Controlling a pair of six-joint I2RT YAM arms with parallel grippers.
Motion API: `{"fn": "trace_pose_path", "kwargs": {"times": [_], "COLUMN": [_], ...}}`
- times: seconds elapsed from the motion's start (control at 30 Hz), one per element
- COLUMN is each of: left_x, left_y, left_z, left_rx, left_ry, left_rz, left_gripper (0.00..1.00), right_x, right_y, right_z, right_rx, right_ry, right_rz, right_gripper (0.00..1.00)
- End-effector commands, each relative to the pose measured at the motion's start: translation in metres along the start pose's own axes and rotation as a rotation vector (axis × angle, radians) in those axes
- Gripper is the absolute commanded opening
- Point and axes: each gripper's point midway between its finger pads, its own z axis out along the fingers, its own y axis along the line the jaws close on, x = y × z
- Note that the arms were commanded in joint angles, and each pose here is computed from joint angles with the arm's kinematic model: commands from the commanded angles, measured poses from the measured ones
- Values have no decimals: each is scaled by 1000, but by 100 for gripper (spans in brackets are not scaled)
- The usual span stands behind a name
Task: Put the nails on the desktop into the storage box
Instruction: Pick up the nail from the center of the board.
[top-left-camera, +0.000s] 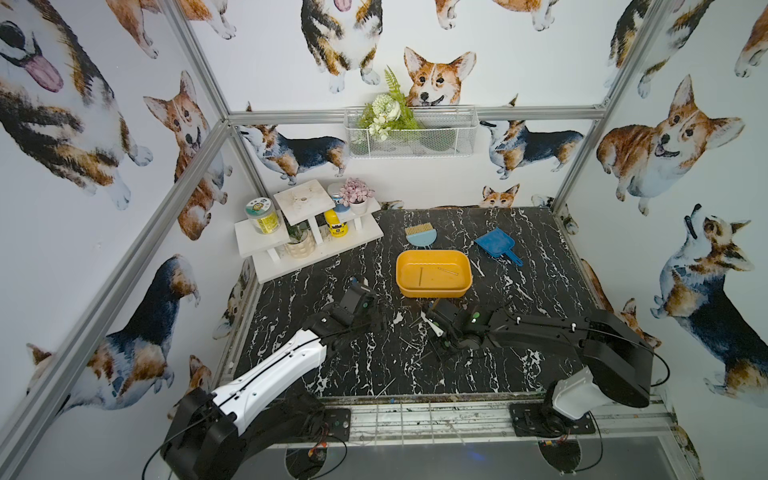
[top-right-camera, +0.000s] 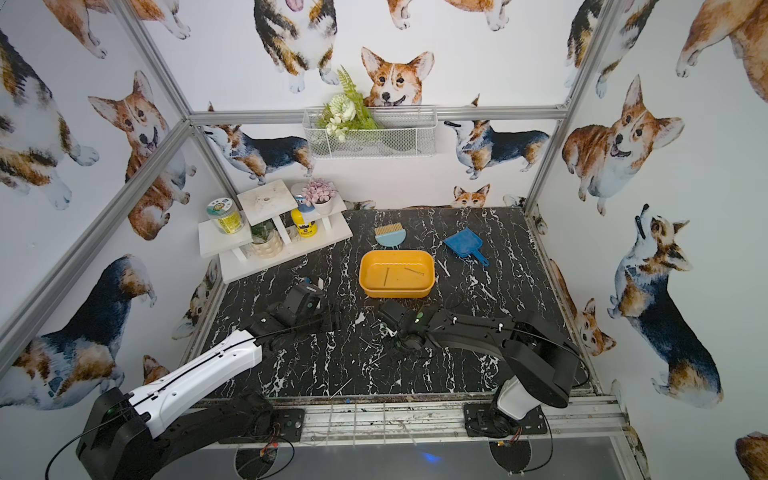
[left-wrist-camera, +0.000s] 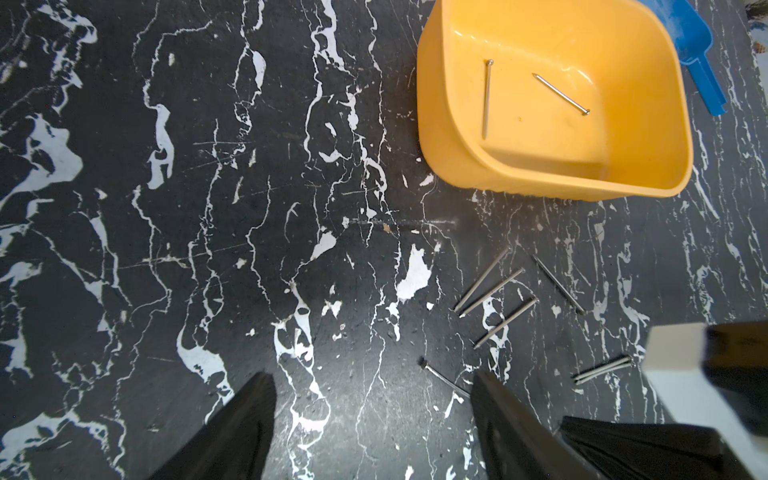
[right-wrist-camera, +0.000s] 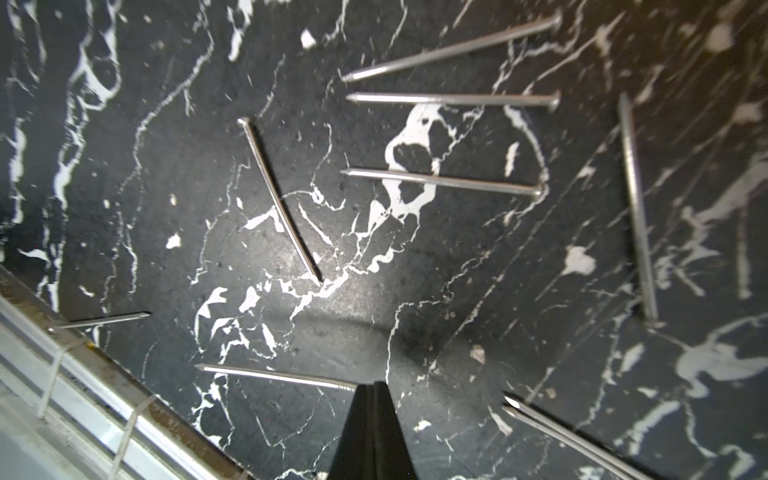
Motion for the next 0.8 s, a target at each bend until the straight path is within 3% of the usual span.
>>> {"fn": "trace_pose_path", "kwargs": {"times": [0.0,0.43,0.5,0.77], "left_x": [-6,-10,-24,-30], "left_y": [-5,-11,-20,-26], "left_z": [-1,7,2,5], "left_rx": [19,23,46,59], "left_ry": [-12,4,-21,-11], "left_rz": [11,34,32,44], "left_gripper": [79,80,80,79], "right_x": [-8,-96,-110,-159], "right_y": [-6,-48,-58,-101], "right_z": [-14,-72,-74,-61], "right_rx": [22,28,33,63], "right_ry": [-25,-215,-227,-236], "right_rz": [24,134,154,226], "right_gripper": [0,0,0,0]}}
